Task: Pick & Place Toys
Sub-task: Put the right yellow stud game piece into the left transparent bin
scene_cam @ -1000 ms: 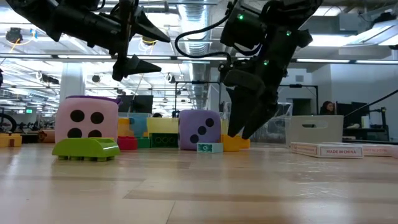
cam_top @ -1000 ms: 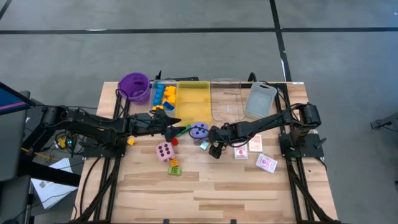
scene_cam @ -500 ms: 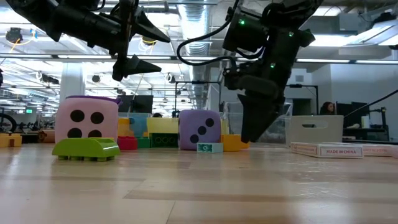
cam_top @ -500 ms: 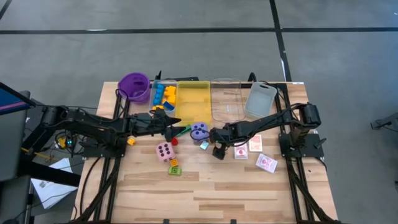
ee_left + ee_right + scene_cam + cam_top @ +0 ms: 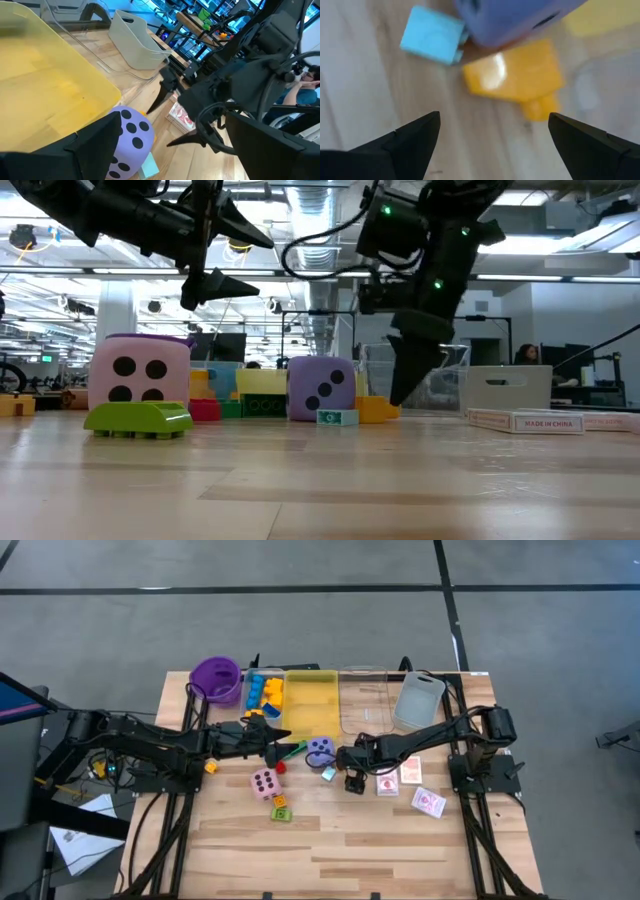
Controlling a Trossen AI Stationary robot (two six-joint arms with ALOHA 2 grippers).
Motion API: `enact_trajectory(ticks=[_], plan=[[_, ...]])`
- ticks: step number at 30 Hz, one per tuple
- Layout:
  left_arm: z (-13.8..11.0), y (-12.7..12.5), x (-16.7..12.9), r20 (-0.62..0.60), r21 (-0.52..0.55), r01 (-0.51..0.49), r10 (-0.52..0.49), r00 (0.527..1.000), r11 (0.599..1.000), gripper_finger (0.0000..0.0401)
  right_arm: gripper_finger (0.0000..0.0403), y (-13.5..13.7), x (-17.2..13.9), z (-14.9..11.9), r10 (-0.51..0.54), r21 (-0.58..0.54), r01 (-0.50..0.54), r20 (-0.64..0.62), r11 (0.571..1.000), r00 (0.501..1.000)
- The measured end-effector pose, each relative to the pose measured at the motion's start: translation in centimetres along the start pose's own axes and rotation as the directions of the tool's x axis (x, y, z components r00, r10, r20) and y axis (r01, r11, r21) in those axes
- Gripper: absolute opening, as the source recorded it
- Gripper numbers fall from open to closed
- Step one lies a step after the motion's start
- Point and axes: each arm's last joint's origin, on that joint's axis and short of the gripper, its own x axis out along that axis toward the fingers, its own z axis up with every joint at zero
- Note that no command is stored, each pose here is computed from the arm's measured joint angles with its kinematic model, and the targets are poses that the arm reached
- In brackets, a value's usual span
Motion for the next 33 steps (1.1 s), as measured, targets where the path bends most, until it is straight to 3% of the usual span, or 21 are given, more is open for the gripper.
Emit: enact_trajectory(ticks=[4,13,23,30,33], plan=[[0.0,0.0,0.0,0.000,0.013,0.000,0.000,1.000,1.000,0.0351,0.0366,0.0,-1.1,1.4,-0.048,-0.040,0.049,0.037,0.998,0.998],[0.0,0.0,0.0,-0.001,0.022,0.001,-0.001,1.000,1.000,0.0351,0.0366,-0.2,-2.6,4.5,-0.025,-0.105,0.045,0.181,0.993,0.983],[-0.1,0.0,0.0,-0.012,0.025,0.002,-0.001,1.000,1.000,0.0351,0.0366,-1.7,-2.1,4.2,-0.043,-0.098,0.054,0.110,0.994,0.993],[-0.3,0.2,0.0,-0.035,0.032,-0.015,0.016,0.999,0.999,0.0351,0.0366,-1.5,-2.0,4.1,0.033,-0.106,-0.023,0.092,0.994,0.995],[-0.4,0.3,0.0,-0.048,0.034,-0.024,0.026,0.999,0.999,0.0351,0.0366,-1.3,-1.2,3.5,0.018,-0.150,-0.009,0.055,0.989,0.998]])
